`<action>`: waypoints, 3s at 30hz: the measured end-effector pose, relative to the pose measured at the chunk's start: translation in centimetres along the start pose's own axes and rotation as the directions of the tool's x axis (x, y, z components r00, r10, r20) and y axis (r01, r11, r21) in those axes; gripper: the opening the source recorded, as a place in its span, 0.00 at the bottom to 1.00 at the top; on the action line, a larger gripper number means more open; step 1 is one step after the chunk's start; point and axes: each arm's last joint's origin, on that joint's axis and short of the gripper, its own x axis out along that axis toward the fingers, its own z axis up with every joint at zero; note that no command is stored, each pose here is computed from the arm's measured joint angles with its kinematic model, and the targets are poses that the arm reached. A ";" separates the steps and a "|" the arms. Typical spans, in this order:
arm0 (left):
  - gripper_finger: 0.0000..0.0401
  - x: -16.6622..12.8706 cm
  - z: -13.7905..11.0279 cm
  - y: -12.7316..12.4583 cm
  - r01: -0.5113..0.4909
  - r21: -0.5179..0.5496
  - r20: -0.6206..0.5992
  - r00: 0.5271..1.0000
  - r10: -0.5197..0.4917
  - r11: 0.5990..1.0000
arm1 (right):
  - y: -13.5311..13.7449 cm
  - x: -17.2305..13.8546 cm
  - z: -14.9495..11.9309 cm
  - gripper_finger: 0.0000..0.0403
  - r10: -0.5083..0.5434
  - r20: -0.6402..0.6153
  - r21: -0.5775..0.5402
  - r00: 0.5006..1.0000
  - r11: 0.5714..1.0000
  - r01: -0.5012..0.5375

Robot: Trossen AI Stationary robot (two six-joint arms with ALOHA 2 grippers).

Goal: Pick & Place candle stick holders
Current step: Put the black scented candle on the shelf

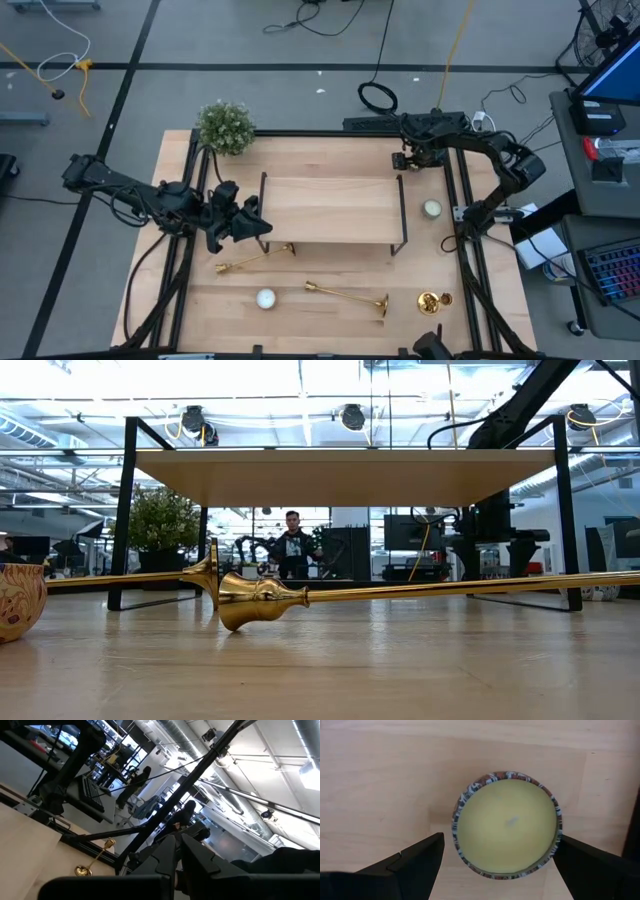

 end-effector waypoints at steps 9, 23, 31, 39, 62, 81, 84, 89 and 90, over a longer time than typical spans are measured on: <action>0.08 0.0 0.0 0.0 -0.001 0.000 -0.001 1.000 0.001 1.000 | 0.2 0.0 0.3 0.89 -0.005 0.045 -0.009 0.999 1.000 0.006; 0.08 0.0 0.0 0.0 -0.001 -0.019 -0.001 1.000 0.001 1.000 | 0.2 0.0 0.4 0.89 0.004 0.054 0.051 0.999 0.999 -0.007; 0.08 0.0 0.0 0.0 -0.001 -0.016 -0.001 1.000 0.001 1.000 | 0.2 0.0 0.3 0.88 0.000 0.047 0.047 0.999 0.999 -0.002; 0.08 0.0 0.0 0.0 0.000 -0.018 -0.001 1.000 0.000 1.000 | 0.2 0.0 0.4 0.76 0.004 0.054 0.046 0.999 0.999 -0.007; 0.08 0.0 0.0 0.0 0.000 -0.013 0.000 1.000 0.000 1.000 | 0.8 -2.1 -0.4 0.73 0.104 0.079 0.003 0.992 0.995 -0.104; 0.08 0.0 0.1 0.1 -0.036 -0.001 0.031 0.999 0.036 0.999 | -2.2 -12.1 -3.4 0.73 0.451 0.319 -0.098 0.834 0.891 -0.444; 0.08 0.0 0.1 0.1 -0.045 -0.002 0.040 0.998 0.045 0.999 | -2.5 -13.3 -4.0 0.73 0.512 0.343 -0.119 0.788 0.855 -0.504; 0.08 0.0 0.2 0.2 -0.060 -0.005 0.053 0.997 0.061 0.998 | -2.5 -15.1 -5.0 0.73 0.638 0.350 -0.141 0.686 0.760 -0.635; 0.08 0.0 0.2 0.2 -0.064 -0.005 0.057 0.996 0.064 0.998 | -2.5 -15.5 -5.2 0.73 0.664 0.344 -0.146 0.665 0.737 -0.660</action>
